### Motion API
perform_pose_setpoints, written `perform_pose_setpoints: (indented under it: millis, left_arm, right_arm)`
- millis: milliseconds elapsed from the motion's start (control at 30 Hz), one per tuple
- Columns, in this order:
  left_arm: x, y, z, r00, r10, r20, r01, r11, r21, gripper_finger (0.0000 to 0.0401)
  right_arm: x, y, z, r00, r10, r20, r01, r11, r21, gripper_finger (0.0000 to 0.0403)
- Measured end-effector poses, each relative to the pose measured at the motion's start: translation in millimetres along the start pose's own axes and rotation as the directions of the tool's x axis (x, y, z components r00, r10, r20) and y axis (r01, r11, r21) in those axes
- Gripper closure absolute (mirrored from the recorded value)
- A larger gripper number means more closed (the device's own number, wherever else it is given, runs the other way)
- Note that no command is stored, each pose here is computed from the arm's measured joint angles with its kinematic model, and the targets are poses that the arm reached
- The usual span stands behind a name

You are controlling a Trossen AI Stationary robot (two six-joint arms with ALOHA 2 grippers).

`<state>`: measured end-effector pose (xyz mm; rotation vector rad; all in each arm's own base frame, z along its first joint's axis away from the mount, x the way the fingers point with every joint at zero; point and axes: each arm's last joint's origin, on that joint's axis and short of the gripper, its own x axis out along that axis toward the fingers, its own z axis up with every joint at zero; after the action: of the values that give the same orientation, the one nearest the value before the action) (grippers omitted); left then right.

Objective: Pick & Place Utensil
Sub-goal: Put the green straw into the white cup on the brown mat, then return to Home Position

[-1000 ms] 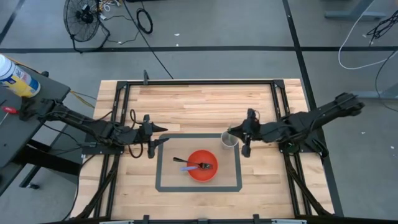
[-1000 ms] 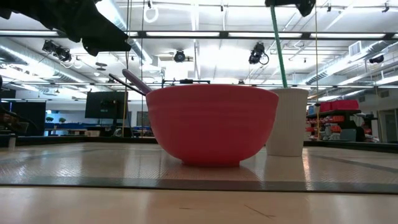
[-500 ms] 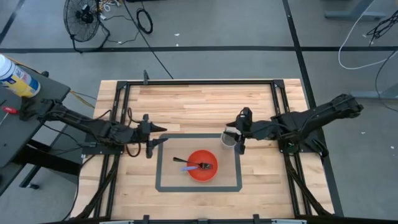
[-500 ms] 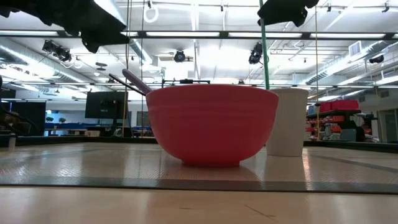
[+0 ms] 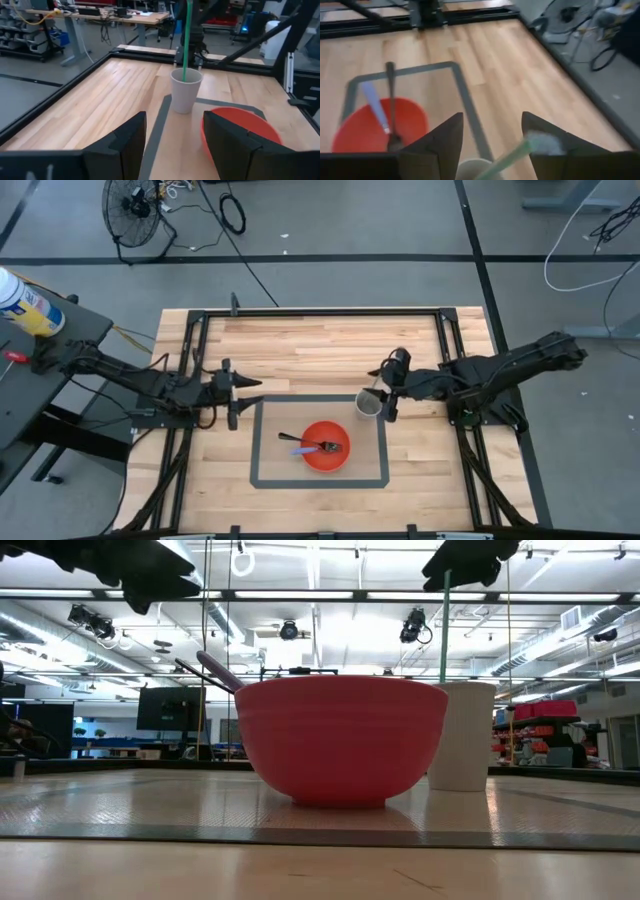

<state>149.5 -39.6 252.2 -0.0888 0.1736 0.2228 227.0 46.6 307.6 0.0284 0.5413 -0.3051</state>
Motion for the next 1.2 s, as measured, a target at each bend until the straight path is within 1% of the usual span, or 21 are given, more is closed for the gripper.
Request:
perform_pose_setpoints:
  millis: [67,200,300,367,533,600,667,767,800,867,933,1000,1067,1167,1200]
  left_arm:
    - [-2,1,1,1.000,0.002,0.004,-0.002,1.000,-0.002,0.0200]
    - [-3,2,0,1.000,0.008,0.001,-0.008,1.000,-0.004,0.0200]
    - [-3,3,0,1.000,0.031,0.000,-0.031,1.000,0.000,0.0199]
    - [-3,4,0,0.999,0.048,0.003,-0.048,0.999,0.000,0.0200]
    - [-6,8,1,0.992,0.126,0.017,-0.125,0.992,-0.004,0.0200]
    - [-9,10,1,0.988,0.152,0.019,-0.152,0.988,-0.006,0.0200]
    - [-13,12,2,0.988,0.153,0.025,-0.153,0.988,-0.011,0.0200]
    - [-17,15,2,0.988,0.152,0.023,-0.151,0.988,-0.009,0.0200]
    - [-19,16,2,0.988,0.152,0.022,-0.152,0.988,-0.008,0.0200]
    - [-21,18,2,0.987,0.157,0.024,-0.157,0.988,-0.009,0.0200]
    - [-22,19,2,0.986,0.164,0.027,-0.164,0.986,-0.009,0.0200]
    - [-22,20,3,0.985,0.170,0.031,-0.169,0.986,-0.007,0.0200]
    - [-22,21,2,0.984,0.175,0.027,-0.176,0.984,-0.001,0.0200]
    - [-23,23,-1,0.981,0.194,0.002,-0.194,0.981,0.008,0.0200]
    - [-24,24,-2,0.980,0.197,-0.005,-0.197,0.980,0.006,0.0200]
  right_arm:
    - [-4,-4,1,0.999,-0.038,0.012,0.038,0.999,-0.005,0.0197]
    - [-16,-14,2,0.986,-0.159,0.057,0.159,0.987,0.007,0.0197]
    - [-27,-22,5,0.962,-0.249,0.109,0.244,0.968,0.051,0.0197]
    - [-34,-26,7,0.945,-0.295,0.139,0.283,0.954,0.098,0.0197]
    - [-46,-36,6,0.934,-0.313,0.173,0.285,0.944,0.169,0.0197]
    - [-47,-42,-2,0.935,-0.315,0.164,0.284,0.940,0.189,0.0197]
    - [-44,-47,-14,0.939,-0.312,0.148,0.277,0.936,0.215,0.0197]
    - [-36,-53,-32,0.950,-0.265,0.163,0.218,0.942,0.257,0.0197]
    - [-33,-54,-36,0.954,-0.233,0.186,0.180,0.948,0.263,0.0197]
    - [-30,-55,-38,0.950,-0.142,0.280,0.062,0.960,0.274,0.0197]
    - [-27,-56,-38,0.921,-0.041,0.387,-0.055,0.971,0.234,0.0197]
    - [-28,-57,-35,0.873,0.042,0.486,-0.143,0.975,0.172,0.0197]
    - [-32,-60,-35,0.832,0.078,0.549,-0.174,0.977,0.124,0.0201]
    - [-39,-66,-39,0.806,0.109,0.581,-0.181,0.981,0.067,0.0221]
    - [-41,-66,-42,0.795,0.135,0.592,-0.199,0.979,0.044,0.0230]
